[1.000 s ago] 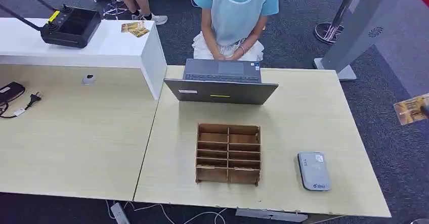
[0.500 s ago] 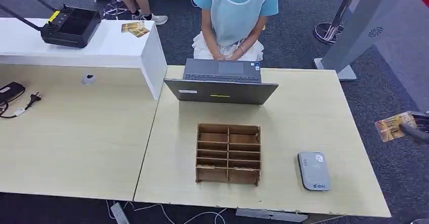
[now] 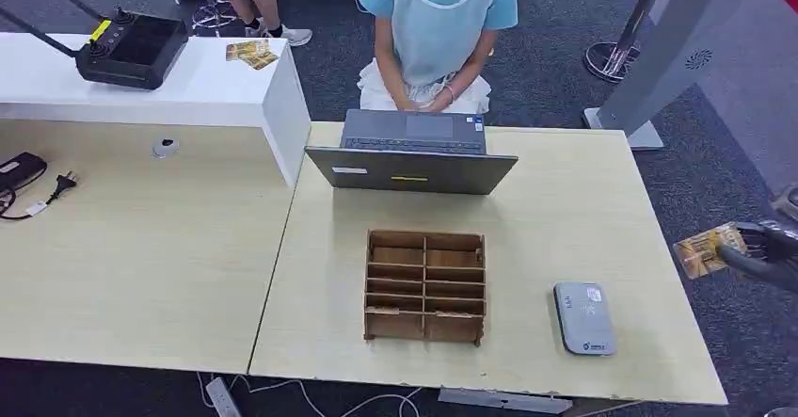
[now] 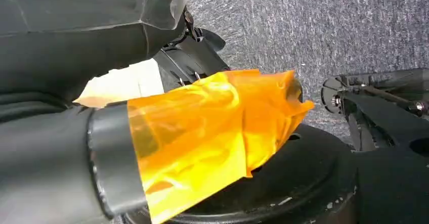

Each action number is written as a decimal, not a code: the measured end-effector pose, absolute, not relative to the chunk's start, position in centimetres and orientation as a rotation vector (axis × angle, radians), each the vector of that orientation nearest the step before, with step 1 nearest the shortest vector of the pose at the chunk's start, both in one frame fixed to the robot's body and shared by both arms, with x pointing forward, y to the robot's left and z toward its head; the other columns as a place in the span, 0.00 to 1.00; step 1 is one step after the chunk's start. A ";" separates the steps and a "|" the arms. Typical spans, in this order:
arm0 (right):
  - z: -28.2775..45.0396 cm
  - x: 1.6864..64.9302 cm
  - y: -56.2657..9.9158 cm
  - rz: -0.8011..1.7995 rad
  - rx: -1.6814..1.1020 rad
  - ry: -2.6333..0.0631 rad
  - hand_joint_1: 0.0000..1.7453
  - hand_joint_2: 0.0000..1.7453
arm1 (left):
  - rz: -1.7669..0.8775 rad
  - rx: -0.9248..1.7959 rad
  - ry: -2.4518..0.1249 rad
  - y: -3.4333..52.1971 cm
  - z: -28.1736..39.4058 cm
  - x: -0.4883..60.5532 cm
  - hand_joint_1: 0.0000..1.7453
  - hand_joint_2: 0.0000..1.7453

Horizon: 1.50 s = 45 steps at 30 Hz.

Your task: Pass the card to the sensor for recognition and then transmit it.

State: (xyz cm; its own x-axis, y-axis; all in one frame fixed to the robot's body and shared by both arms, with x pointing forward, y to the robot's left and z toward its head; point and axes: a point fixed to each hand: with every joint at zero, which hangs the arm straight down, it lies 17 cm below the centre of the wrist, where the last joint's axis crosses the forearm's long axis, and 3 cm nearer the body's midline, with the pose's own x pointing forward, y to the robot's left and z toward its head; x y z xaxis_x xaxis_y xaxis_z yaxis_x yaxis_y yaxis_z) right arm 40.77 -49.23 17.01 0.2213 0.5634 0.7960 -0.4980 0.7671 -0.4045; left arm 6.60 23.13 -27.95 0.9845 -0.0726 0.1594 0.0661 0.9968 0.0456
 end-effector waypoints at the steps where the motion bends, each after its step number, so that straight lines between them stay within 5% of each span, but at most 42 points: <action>1: 16.8 40.8 -49.1 0.738 -0.068 -1.128 1.00 1.00 | -0.069 0.040 -0.162 23.1 -27.9 6.6 0.00 0.00; 45: 9.3 40.3 -44.8 0.810 -0.057 -1.064 1.00 1.00 | -0.083 0.040 -0.160 23.1 -28.0 6.7 0.00 0.00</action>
